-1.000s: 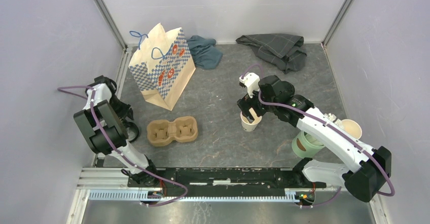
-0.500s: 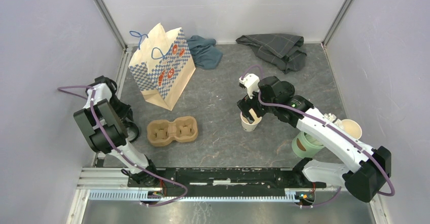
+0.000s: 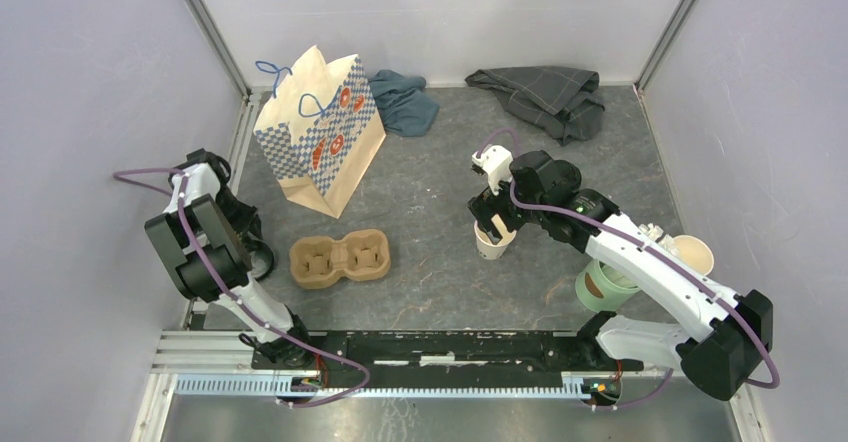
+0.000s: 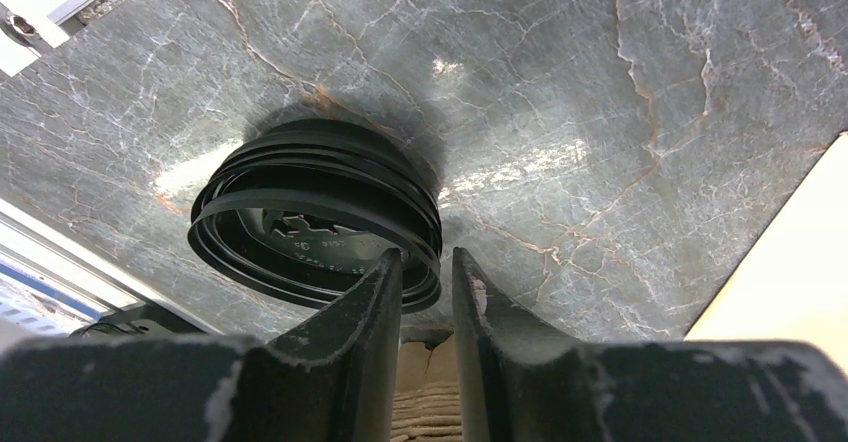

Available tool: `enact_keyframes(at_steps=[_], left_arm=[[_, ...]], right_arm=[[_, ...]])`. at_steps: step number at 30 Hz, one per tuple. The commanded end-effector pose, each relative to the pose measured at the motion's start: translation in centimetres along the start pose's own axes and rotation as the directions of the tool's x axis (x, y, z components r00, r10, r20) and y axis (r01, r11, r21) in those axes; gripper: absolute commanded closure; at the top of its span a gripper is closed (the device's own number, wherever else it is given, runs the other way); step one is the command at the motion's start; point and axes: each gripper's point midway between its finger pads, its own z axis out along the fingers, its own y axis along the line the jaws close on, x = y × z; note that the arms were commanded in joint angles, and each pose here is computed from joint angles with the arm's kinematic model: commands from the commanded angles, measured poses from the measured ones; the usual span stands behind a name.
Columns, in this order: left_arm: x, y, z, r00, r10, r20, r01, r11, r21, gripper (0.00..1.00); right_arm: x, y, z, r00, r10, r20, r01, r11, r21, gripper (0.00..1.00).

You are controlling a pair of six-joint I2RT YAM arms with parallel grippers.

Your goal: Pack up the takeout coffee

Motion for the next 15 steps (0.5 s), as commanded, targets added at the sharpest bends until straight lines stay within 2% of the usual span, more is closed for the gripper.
enact_keyframes(at_steps=[1, 10, 15], left_arm=[[-1.14, 0.02, -0.18, 0.999, -0.036, 0.024, 0.036, 0.999, -0.016, 0.69], [-1.12, 0.17, 0.09, 0.999, -0.038, 0.026, 0.038, 0.999, -0.026, 0.72], [-1.31, 0.05, -0.12, 0.999, -0.036, 0.034, 0.037, 0.999, -0.021, 0.78]], right_arm=[[-0.84, -0.26, -0.40, 0.999, -0.018, 0.043, 0.017, 1.000, 0.015, 0.05], [-0.79, -0.64, -0.49, 0.999, -0.018, 0.042, 0.016, 0.999, 0.037, 0.05], [-0.76, -0.63, -0.49, 0.999, -0.018, 0.041, 0.017, 0.999, 0.037, 0.05]])
